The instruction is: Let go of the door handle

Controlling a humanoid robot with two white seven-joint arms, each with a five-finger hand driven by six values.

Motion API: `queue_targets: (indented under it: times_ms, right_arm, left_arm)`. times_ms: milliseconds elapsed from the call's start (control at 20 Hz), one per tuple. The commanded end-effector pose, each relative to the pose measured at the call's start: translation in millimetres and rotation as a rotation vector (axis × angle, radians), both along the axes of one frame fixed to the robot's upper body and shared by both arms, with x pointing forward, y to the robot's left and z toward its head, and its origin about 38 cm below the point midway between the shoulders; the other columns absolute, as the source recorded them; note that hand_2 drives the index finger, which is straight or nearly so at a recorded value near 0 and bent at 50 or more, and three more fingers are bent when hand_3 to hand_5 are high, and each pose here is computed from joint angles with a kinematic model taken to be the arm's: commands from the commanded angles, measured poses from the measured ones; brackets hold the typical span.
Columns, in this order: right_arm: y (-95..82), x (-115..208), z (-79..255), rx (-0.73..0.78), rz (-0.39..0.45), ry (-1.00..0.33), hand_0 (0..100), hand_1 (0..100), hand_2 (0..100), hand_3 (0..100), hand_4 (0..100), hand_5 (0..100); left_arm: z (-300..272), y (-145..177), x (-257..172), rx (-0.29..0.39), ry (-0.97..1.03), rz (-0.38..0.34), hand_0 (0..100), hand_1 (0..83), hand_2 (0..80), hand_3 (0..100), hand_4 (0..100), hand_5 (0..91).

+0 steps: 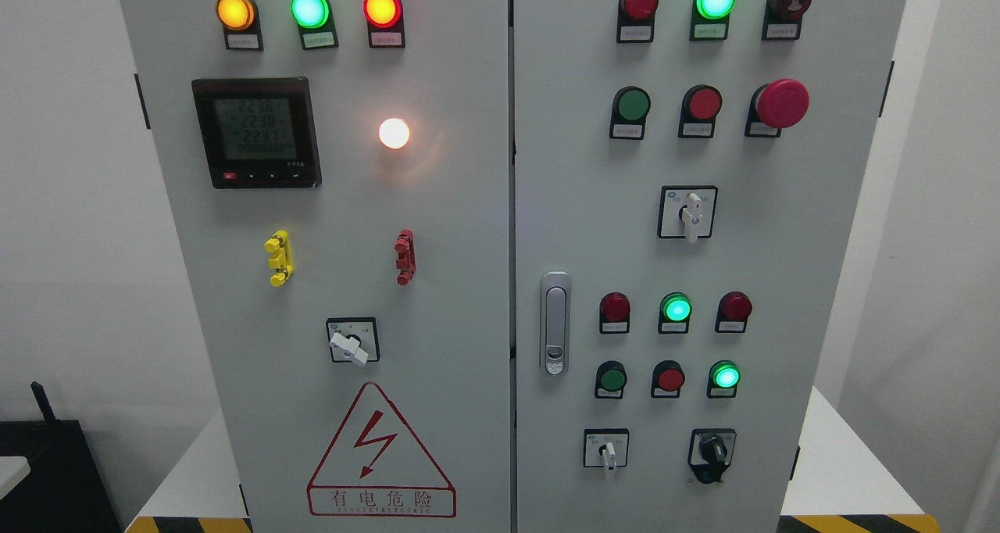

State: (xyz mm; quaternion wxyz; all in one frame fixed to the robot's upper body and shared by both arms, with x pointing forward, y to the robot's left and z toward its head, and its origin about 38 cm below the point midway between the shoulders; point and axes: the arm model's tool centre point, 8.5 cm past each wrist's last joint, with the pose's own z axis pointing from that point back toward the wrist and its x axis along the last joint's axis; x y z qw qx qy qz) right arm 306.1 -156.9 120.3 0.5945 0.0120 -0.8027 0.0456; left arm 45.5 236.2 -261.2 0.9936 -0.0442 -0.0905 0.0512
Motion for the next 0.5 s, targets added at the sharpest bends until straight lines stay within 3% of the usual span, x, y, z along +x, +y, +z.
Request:
queue_targets:
  times_ms: [0,451]
  right_arm:
    - [7.0,-0.6,1.4,0.007,0.015,-0.009,46,12,0,0,0,0]
    - [15.3,-5.2,2.9,0.010,0.042,-0.012,44,12,0,0,0,0]
  left_arm:
    - [-0.1,0.0,-5.8,-0.001,0.017,0.011,12,38.9,0.0,0,0,0.0]
    - [-0.1,0.0,-5.8,-0.001,0.017,0.011,12,38.9,0.0,0,0,0.0]
